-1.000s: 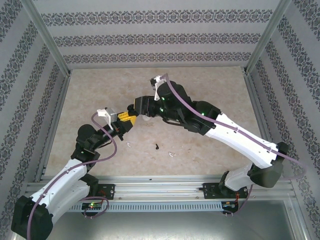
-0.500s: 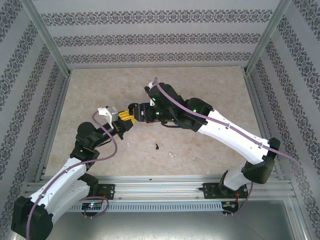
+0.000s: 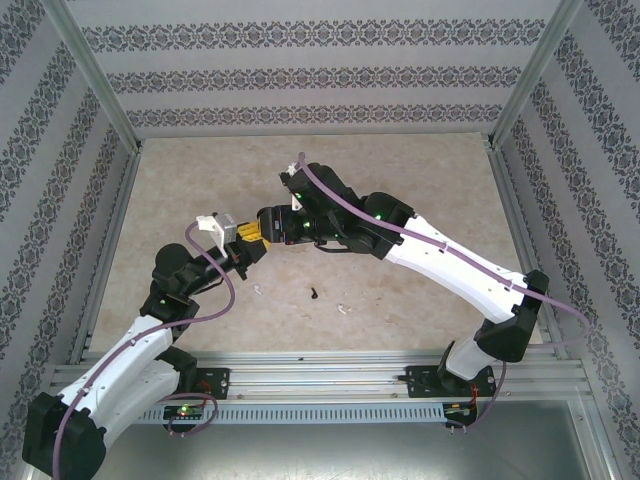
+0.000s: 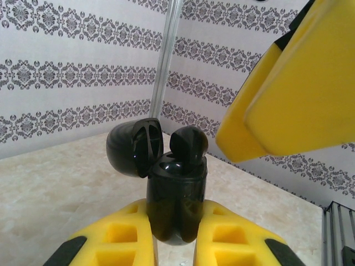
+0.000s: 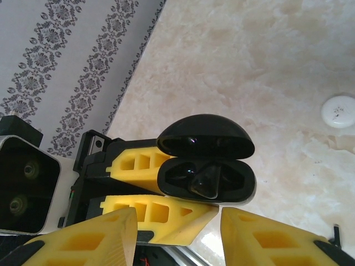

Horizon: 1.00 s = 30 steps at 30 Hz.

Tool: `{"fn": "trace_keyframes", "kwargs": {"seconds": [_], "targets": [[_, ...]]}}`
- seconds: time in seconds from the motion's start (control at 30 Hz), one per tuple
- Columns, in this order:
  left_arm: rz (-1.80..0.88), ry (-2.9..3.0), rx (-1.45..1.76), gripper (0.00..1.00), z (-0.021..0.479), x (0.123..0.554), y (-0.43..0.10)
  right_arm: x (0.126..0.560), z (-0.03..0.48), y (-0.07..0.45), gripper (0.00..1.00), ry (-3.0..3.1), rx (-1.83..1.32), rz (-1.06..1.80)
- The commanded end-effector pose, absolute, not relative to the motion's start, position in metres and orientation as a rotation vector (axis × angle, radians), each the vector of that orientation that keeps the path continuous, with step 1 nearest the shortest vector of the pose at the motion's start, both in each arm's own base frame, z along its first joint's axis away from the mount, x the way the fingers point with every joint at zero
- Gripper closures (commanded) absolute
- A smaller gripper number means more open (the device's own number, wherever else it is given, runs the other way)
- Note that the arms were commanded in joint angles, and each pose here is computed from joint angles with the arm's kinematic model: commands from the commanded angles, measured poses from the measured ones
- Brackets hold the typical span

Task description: Insert wireless bluetooth earbuds into charging case

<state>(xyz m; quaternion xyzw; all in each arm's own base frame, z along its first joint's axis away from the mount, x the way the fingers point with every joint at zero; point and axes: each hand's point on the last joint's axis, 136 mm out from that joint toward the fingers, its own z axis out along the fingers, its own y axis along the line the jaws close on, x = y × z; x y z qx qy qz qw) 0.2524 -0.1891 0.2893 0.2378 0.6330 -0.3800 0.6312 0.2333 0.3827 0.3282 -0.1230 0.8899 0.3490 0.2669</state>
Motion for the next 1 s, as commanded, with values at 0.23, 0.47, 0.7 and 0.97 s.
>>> {"fn": "trace_keyframes", "kwargs": {"seconds": [0.23,0.47,0.7,0.97], "targets": [[-0.867,1.401,0.591,1.0,0.302,0.246,-0.192,0.243,0.338,0.39,0.57,2.367,-0.342,0.983],[-0.871,1.401,0.589,1.0,0.302,0.246,-0.192,0.247,0.335,0.391,0.57,2.373,-0.347,0.973],[-0.874,1.397,0.591,1.0,0.304,0.246,-0.193,0.251,0.333,0.391,0.56,2.376,-0.351,0.958],[-0.884,1.398,0.591,1.0,0.303,0.246,-0.194,0.254,0.332,0.393,0.56,2.377,-0.37,0.941]]}}
